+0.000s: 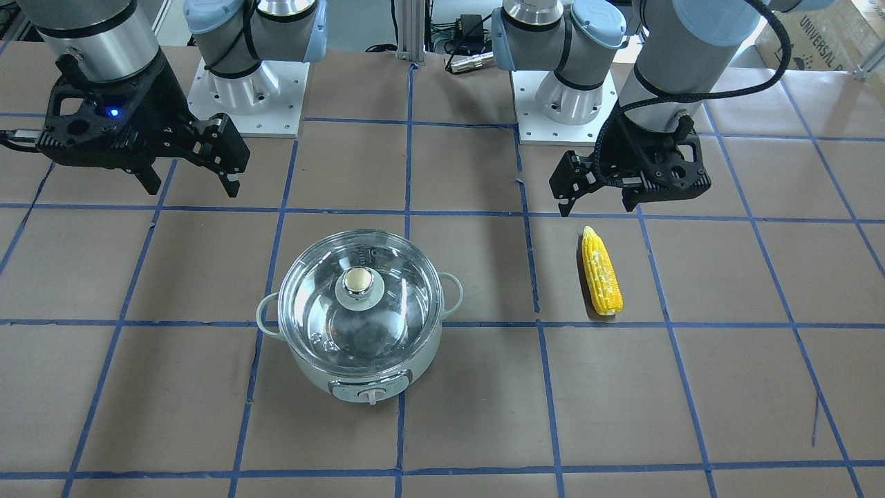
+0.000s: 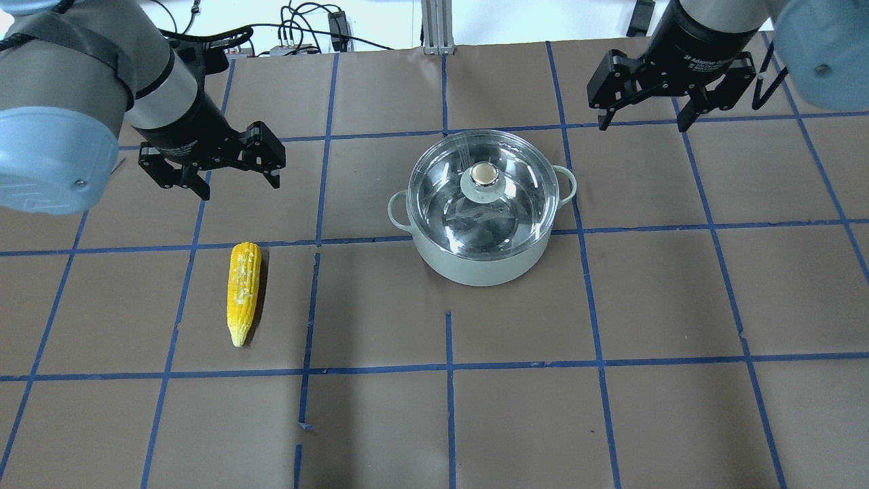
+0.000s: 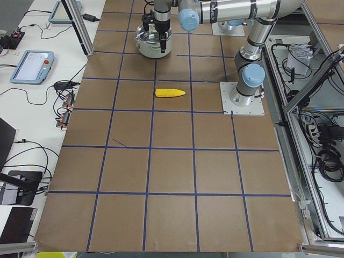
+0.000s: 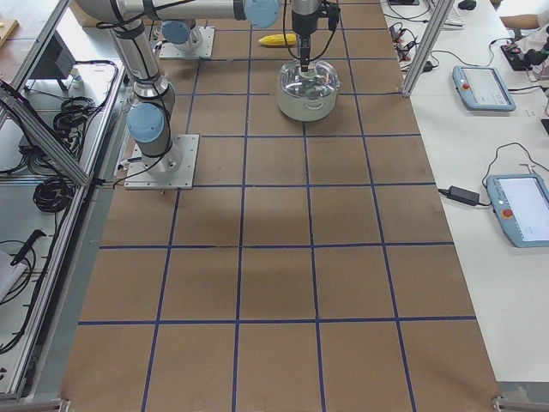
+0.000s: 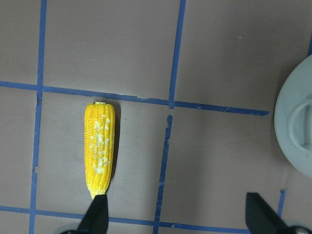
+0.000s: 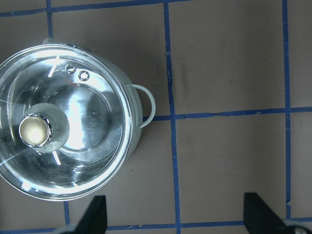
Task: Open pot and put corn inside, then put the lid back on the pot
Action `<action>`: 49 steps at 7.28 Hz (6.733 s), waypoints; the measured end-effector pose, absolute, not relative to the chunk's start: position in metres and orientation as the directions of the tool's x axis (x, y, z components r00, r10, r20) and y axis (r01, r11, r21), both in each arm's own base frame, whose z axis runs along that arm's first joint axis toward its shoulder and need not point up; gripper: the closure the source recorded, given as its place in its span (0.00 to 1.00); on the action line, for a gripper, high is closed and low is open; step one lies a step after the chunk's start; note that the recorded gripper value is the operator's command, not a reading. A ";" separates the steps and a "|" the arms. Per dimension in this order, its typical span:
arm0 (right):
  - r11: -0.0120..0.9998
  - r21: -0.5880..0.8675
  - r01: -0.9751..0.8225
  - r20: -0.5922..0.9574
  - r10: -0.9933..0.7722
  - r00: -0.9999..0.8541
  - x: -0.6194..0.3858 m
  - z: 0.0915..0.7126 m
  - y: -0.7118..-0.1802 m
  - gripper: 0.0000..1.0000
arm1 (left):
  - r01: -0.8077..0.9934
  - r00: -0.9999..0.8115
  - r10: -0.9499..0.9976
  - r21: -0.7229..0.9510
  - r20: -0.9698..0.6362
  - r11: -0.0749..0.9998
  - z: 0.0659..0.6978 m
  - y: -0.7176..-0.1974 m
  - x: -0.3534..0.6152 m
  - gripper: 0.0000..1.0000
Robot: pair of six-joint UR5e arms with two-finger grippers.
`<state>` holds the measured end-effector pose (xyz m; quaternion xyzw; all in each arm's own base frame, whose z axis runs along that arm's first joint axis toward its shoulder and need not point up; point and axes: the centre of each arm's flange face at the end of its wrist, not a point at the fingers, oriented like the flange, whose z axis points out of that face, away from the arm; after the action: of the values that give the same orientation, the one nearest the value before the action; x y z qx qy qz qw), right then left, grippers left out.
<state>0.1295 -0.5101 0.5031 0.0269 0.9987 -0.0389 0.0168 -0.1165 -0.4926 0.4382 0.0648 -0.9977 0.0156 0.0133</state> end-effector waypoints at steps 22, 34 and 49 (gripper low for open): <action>0.994 -0.111 -0.007 0.011 -0.006 -1.000 0.310 0.367 -0.542 0.08 | -0.125 -0.992 -0.124 -0.113 0.010 0.986 0.187 -0.476 -0.012 0.10; 0.990 -0.141 -0.014 0.007 -0.013 -1.000 0.308 0.348 -0.556 0.24 | -0.141 -0.988 -0.148 -0.153 -0.039 0.978 0.254 -0.479 -0.010 0.89; 0.996 -0.081 -0.043 0.030 -0.041 -0.999 0.300 0.438 -0.558 0.58 | -0.062 -0.997 -0.064 -0.053 -0.036 0.997 0.426 -0.527 -0.091 0.89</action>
<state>0.2995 -0.5577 0.4383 -0.0212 0.9988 -0.0410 -0.0141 -0.0906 -0.5265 0.4257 0.0315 -0.9990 0.0259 -0.0189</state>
